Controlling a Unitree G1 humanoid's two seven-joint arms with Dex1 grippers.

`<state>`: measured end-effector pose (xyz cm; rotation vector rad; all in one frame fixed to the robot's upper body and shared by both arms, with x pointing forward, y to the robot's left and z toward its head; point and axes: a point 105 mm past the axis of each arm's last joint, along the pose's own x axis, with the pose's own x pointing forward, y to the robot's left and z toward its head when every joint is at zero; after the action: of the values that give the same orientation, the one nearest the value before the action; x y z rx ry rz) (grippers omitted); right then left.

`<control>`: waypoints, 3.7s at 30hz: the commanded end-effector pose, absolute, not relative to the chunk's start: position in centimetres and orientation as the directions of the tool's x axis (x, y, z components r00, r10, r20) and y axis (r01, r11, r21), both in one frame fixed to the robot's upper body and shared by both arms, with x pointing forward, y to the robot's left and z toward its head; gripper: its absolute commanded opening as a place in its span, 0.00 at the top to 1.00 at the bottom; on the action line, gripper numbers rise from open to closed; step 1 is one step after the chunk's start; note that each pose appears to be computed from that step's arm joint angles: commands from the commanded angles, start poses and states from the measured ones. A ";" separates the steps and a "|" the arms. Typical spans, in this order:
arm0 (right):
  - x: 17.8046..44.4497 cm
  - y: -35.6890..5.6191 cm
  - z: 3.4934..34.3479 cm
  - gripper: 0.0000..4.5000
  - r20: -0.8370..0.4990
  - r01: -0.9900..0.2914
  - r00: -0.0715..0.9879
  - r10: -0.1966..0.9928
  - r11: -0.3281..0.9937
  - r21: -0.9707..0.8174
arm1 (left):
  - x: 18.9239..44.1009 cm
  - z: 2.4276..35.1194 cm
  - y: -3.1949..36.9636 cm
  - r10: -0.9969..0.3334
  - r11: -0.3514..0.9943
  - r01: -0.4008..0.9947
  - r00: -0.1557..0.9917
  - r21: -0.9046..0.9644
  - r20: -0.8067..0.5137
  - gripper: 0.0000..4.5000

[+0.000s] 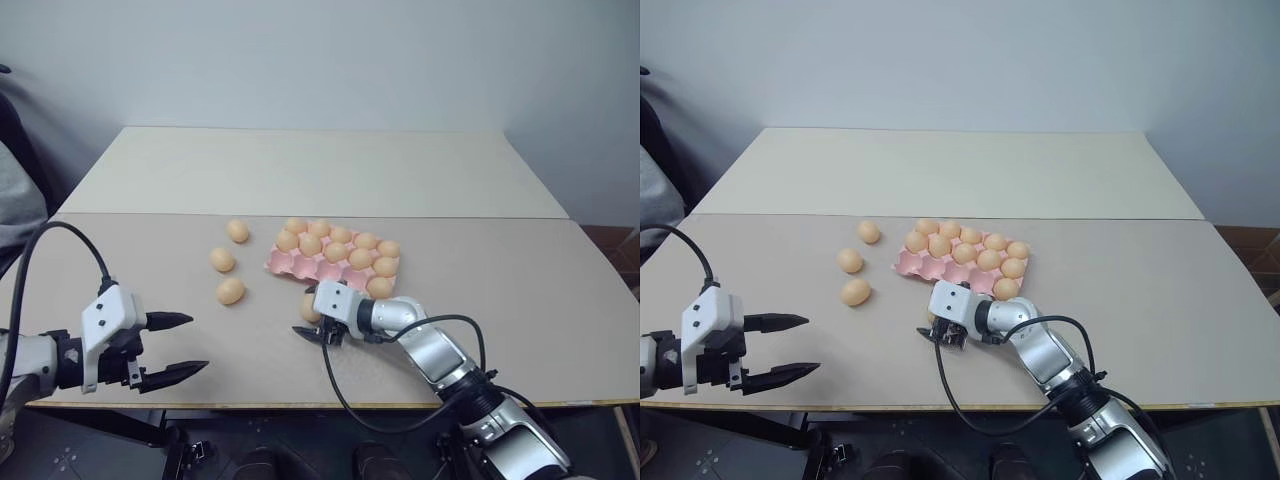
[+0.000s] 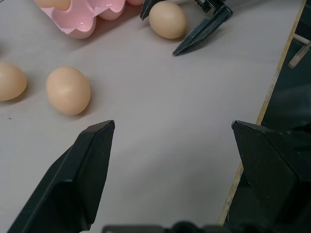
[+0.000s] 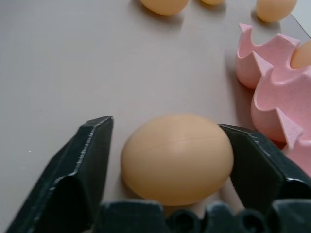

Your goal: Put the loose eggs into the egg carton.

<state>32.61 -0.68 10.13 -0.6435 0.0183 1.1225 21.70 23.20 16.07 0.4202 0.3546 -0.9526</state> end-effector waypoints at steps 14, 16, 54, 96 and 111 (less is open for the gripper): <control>32.5 -4.5 17.7 0.42 -0.107 -0.757 0.547 0.830 0.436 -0.486 | 21.7 17.1 23.0 -0.710 0.499 0.836 0.546 0.230 -0.444 0.07; 33.5 -5.8 17.9 0.42 -0.116 -0.720 0.596 0.795 0.465 -0.514 | 21.8 17.0 22.9 -0.713 0.499 0.836 0.545 0.228 -0.441 0.07; 25.3 -12.8 21.1 0.00 -0.263 -0.824 0.400 0.878 0.218 -0.523 | 22.0 17.5 25.1 -0.621 0.624 0.721 0.692 0.300 -0.370 0.07; 24.4 -14.1 20.4 0.00 -0.292 -0.787 0.542 0.788 0.355 -0.505 | 36.2 11.1 18.3 -0.654 0.660 0.708 0.706 0.251 -0.271 0.15; 24.6 -14.0 20.6 0.00 -0.274 -0.771 0.561 0.781 0.373 -0.516 | 35.5 12.8 17.2 -0.713 0.628 0.737 0.674 0.250 -0.196 0.62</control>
<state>24.78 -14.04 19.53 -0.6222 0.0200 1.0146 35.77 18.06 10.58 0.3371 0.1759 -0.7932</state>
